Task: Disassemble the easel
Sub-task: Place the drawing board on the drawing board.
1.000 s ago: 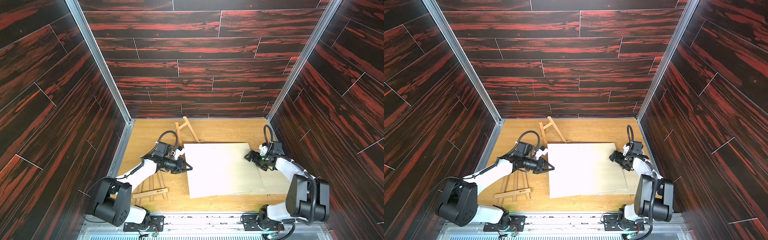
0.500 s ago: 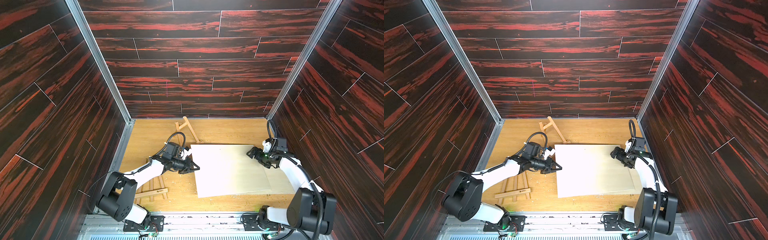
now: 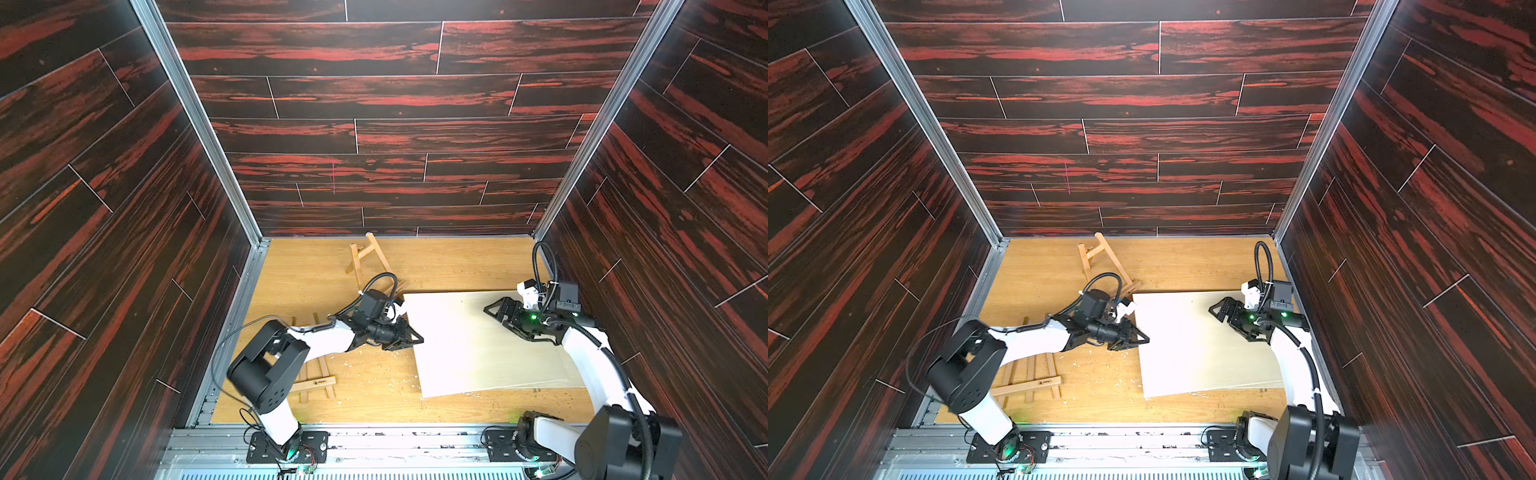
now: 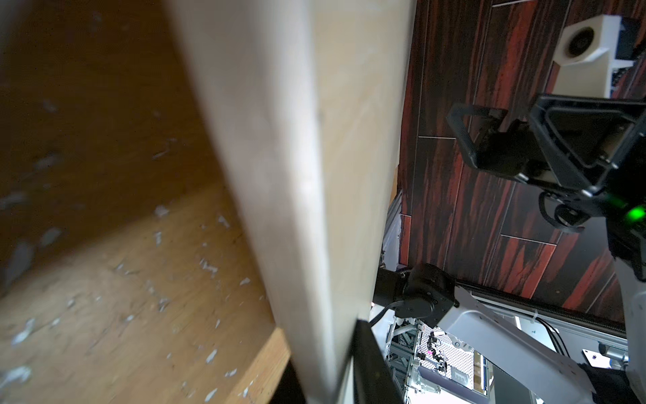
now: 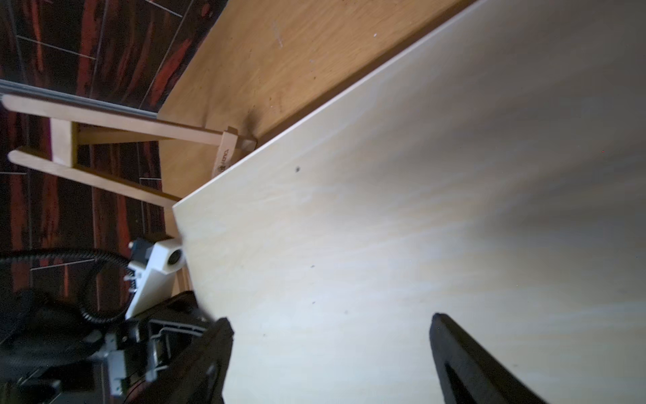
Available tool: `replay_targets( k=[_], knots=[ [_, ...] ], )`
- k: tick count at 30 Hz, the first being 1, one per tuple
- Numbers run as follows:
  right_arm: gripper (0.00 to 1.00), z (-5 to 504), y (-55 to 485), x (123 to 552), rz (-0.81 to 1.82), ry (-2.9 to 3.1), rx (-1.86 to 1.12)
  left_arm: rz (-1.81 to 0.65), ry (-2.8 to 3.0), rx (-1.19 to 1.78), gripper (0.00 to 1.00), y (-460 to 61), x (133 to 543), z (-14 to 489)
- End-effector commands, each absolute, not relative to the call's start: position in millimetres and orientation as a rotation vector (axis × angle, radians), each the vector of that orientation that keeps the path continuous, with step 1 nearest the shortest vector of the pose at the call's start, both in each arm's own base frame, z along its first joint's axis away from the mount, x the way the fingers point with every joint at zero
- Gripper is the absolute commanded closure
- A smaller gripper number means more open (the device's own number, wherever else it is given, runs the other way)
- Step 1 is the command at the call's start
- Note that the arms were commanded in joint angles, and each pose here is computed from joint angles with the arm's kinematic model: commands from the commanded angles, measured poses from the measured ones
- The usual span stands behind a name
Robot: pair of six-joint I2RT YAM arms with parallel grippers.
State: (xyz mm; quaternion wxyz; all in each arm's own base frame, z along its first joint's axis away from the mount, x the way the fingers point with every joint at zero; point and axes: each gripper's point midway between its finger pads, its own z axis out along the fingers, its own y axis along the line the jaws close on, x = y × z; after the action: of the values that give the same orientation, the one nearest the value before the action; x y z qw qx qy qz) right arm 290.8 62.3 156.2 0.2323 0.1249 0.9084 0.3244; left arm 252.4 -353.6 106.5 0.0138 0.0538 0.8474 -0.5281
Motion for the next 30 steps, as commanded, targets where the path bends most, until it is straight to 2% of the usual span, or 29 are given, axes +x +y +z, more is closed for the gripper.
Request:
replay_targets(
  k=[1,13,26,30],
  knots=[
    [0.09,156.5,71.7,275.2,0.949,2.512,0.306,-1.426,2.627,0.112,1.0,-355.6,281.0,83.8],
    [0.09,158.1,75.1,267.1,0.968,2.508,0.29,-1.451,2.661,0.149,1.0,-387.3,286.8,67.5],
    [0.09,157.2,76.6,265.8,0.986,2.5,0.296,-1.371,2.72,0.092,1.0,-384.2,290.2,47.9],
    [0.09,157.2,77.4,265.4,0.992,2.499,0.295,-1.355,2.72,0.085,0.89,-388.2,297.1,47.0]
  ],
)
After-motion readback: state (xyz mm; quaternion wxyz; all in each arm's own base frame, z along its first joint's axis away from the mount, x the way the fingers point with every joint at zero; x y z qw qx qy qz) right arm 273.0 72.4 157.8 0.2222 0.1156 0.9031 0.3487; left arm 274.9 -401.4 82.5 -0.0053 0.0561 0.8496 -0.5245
